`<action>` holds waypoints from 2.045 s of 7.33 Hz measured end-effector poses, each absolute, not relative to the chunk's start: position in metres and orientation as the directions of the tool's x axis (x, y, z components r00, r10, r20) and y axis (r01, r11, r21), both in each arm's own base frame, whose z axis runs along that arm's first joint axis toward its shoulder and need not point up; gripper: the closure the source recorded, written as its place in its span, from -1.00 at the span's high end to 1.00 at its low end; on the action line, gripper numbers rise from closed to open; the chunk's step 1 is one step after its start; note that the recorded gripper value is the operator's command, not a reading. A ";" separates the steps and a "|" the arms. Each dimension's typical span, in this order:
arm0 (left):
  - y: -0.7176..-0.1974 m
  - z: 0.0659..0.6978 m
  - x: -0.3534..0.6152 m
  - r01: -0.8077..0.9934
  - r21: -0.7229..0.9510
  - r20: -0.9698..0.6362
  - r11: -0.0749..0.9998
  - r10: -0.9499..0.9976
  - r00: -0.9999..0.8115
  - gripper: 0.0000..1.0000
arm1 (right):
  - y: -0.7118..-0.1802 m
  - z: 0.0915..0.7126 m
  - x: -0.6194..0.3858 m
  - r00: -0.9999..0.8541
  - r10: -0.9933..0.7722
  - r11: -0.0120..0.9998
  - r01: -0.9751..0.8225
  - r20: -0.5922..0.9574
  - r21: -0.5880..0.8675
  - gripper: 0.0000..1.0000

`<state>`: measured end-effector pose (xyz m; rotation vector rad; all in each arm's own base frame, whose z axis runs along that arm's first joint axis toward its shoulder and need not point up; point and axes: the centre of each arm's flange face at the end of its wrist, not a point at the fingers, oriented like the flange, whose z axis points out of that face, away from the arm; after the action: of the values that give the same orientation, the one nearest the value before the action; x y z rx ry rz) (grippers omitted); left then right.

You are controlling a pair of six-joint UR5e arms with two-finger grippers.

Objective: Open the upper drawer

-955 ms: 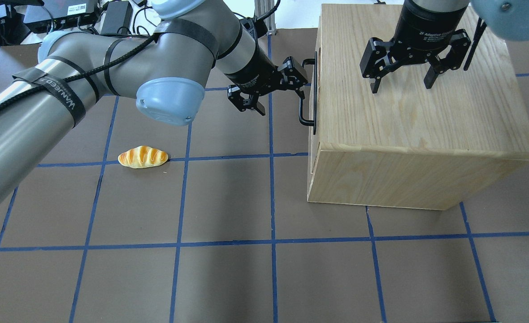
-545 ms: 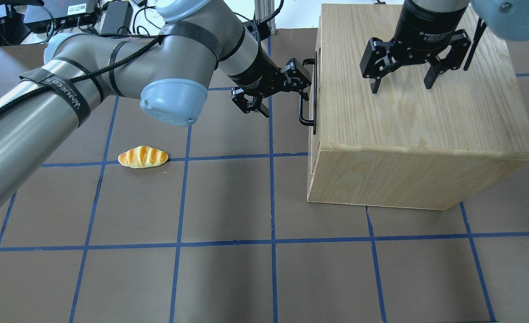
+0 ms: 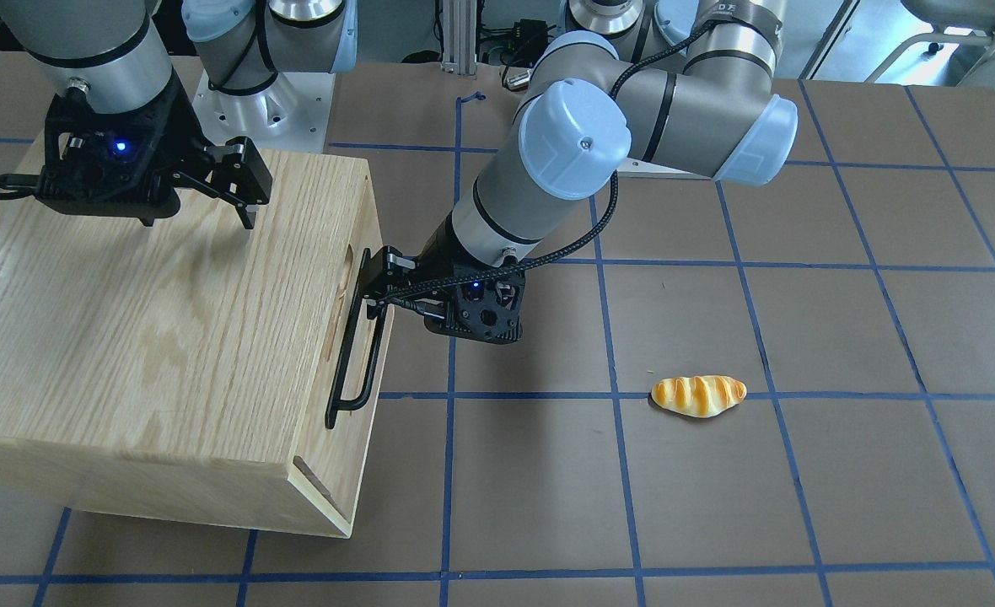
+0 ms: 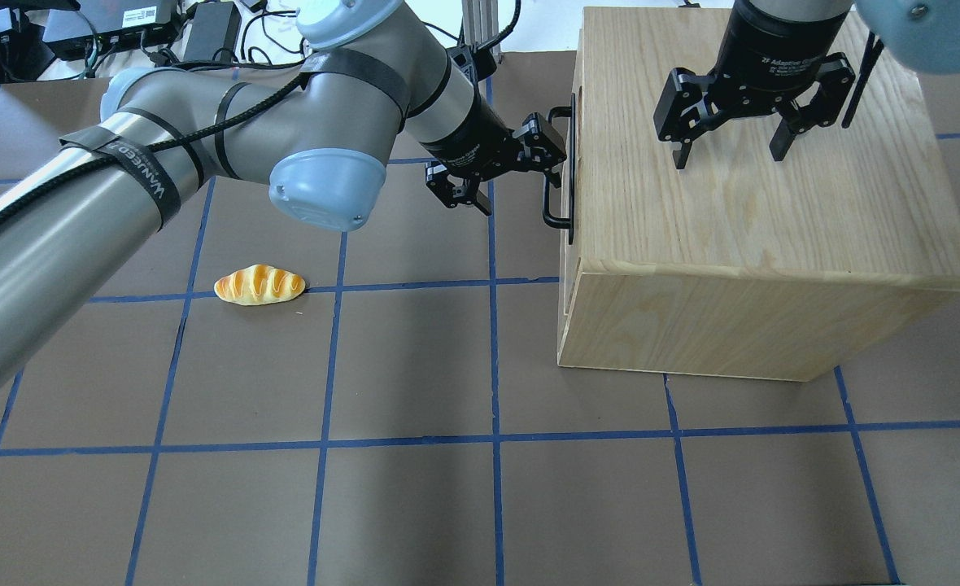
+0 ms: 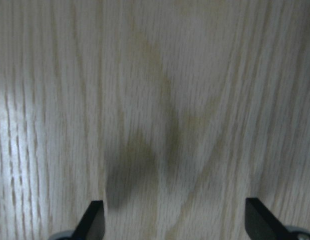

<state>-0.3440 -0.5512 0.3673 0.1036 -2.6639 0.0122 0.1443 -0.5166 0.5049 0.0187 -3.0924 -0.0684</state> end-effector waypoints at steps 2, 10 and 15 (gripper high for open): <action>-0.552 0.363 -0.344 -0.074 0.012 0.454 0.997 -0.071 -0.888 1.00 | -0.517 0.505 0.145 -0.999 -0.014 0.999 -0.012 0.048 0.044 1.00; -0.550 0.365 -0.336 -0.006 -0.045 0.406 0.999 0.013 -0.914 1.00 | -0.517 0.505 0.144 -0.999 -0.013 0.999 -0.011 0.048 0.044 1.00; -0.554 0.362 -0.316 0.065 -0.077 0.332 0.995 0.088 -0.939 1.00 | -0.517 0.505 0.145 -0.999 -0.014 0.999 -0.012 0.048 0.044 1.00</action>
<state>-0.3159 -0.5543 0.3621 -0.1103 -2.7965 0.0926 0.1445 -0.5165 0.5049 0.0197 -3.0923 -0.0684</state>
